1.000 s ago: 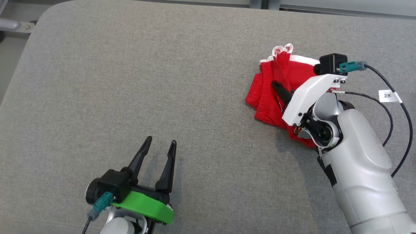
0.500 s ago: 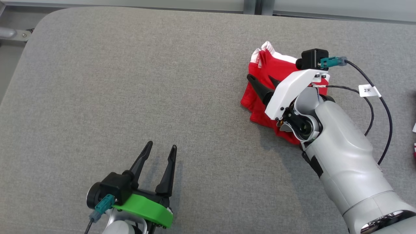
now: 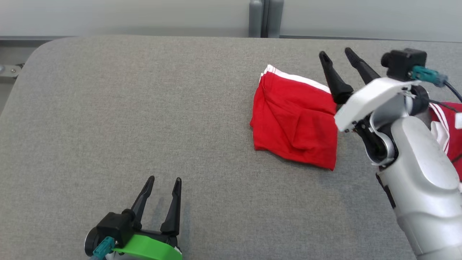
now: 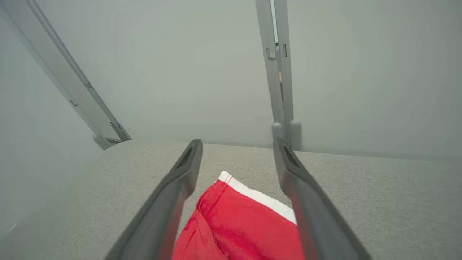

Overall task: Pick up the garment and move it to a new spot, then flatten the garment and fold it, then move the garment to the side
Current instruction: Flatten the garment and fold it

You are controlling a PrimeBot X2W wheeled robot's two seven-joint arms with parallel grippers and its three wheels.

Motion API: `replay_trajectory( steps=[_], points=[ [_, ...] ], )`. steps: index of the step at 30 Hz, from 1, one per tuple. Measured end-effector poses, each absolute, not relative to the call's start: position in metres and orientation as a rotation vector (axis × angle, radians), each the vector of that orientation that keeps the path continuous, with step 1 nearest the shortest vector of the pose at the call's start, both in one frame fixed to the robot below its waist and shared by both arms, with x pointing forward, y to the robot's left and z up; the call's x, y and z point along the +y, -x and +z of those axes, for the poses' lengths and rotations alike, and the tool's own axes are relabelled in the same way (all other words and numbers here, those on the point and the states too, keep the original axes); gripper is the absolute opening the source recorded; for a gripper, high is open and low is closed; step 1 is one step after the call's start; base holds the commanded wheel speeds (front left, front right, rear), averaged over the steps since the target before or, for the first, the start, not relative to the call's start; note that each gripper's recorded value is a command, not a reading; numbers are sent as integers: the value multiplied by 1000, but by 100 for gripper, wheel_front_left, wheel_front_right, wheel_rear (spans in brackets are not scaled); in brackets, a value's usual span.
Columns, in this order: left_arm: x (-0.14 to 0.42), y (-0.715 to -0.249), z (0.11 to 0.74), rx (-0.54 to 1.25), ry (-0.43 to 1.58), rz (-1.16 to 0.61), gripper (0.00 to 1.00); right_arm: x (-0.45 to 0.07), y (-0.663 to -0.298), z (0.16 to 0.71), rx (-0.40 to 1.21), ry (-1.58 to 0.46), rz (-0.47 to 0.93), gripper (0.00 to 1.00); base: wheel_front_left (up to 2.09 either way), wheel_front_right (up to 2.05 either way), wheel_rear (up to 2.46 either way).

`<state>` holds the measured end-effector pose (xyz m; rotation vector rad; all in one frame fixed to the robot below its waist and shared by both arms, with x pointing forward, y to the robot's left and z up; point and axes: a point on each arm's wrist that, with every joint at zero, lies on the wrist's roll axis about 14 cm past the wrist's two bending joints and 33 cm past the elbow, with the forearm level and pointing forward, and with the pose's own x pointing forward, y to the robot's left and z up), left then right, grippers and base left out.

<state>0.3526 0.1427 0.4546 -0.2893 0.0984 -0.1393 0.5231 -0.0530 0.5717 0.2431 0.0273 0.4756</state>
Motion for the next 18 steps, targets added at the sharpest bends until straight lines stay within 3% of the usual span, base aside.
replay_trajectory(
  steps=[8, 9, 11, 12, 13, 18],
  points=[
    [136, -349, 465, 65, 314, -142, 100, -114, -490, 572, -88, -107, 370, 100, 0, 0, 0],
    [137, -349, 467, 58, 317, -138, 100, -117, -484, 566, -88, -104, 361, 92, 0, 0, 0],
    [139, -350, 471, 44, 321, -129, 100, -129, -478, 555, -83, -80, 336, 43, 0, 0, 0],
    [139, -350, 472, 40, 323, -125, 100, -136, -477, 549, -80, -74, 318, 29, 0, 0, 0],
    [140, -350, 472, 39, 323, -122, 100, -142, -475, 542, -72, -69, 303, 0, 0, 0, 0],
    [141, -352, 470, 44, 318, -114, 100, -148, -470, 501, 1, -19, 290, 0, 0, 0, 0]
  ],
)
